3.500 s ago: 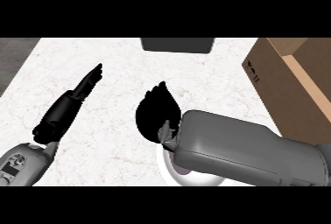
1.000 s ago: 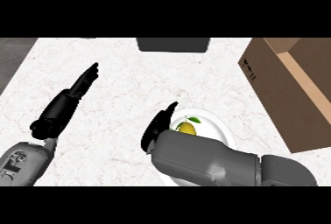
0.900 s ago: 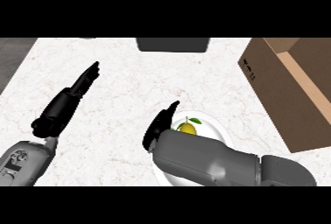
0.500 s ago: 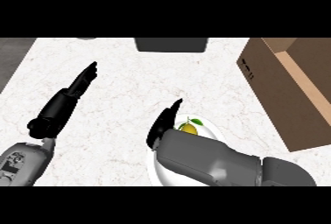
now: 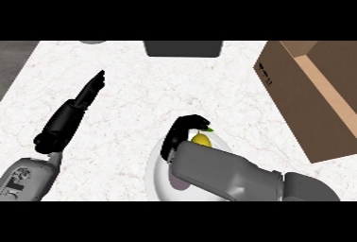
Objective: Pick the lemon from the plate and place it in the cardboard box
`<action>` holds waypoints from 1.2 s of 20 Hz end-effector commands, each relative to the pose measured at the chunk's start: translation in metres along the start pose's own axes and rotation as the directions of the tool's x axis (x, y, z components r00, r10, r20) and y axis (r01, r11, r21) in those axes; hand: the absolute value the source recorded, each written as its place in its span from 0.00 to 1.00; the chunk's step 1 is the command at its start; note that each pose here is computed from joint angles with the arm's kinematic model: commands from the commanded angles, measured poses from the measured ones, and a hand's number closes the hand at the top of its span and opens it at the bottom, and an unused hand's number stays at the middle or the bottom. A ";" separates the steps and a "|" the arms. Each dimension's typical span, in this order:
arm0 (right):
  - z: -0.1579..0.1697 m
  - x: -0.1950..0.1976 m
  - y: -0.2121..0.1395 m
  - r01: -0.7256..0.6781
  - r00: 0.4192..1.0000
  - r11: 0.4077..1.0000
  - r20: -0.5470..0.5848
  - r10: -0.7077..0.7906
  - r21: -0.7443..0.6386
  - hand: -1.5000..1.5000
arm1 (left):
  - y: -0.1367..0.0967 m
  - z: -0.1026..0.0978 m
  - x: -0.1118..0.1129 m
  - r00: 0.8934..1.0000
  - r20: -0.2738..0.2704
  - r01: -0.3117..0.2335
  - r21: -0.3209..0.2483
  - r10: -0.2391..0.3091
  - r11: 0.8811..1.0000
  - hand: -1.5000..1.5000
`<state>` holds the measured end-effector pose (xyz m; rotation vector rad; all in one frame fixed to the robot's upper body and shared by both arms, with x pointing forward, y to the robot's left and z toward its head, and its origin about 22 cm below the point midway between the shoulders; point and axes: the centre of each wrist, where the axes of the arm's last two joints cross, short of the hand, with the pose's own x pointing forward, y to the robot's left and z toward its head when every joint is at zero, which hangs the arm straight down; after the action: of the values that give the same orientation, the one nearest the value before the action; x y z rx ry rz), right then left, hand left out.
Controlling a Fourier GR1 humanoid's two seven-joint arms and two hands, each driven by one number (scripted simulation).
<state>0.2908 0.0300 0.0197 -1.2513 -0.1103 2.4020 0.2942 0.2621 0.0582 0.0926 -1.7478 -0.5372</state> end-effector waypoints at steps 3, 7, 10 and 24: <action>-0.003 0.016 0.015 -0.023 0.998 0.993 0.063 0.031 -0.116 1.00 | -0.012 -0.007 0.008 1.000 0.013 0.004 -0.007 -0.004 1.000 0.50; -0.003 0.017 0.009 -0.050 0.994 0.983 0.086 0.066 -0.177 1.00 | 0.005 -0.012 0.008 1.000 0.006 0.001 -0.004 -0.001 1.000 0.50; -0.008 -0.024 0.008 0.176 0.984 0.932 0.096 -0.153 -0.316 1.00 | 0.008 0.004 0.005 1.000 0.011 0.008 -0.004 -0.008 1.000 0.50; -0.034 -0.224 0.012 0.717 0.349 0.108 0.220 -0.911 -0.688 1.00 | 0.014 0.003 0.013 1.000 0.023 -0.001 0.000 0.001 1.000 0.50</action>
<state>0.4100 -0.0618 0.1474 -1.1851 -1.2933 1.2438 0.2924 0.2688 0.0711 0.0890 -1.7659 -0.5289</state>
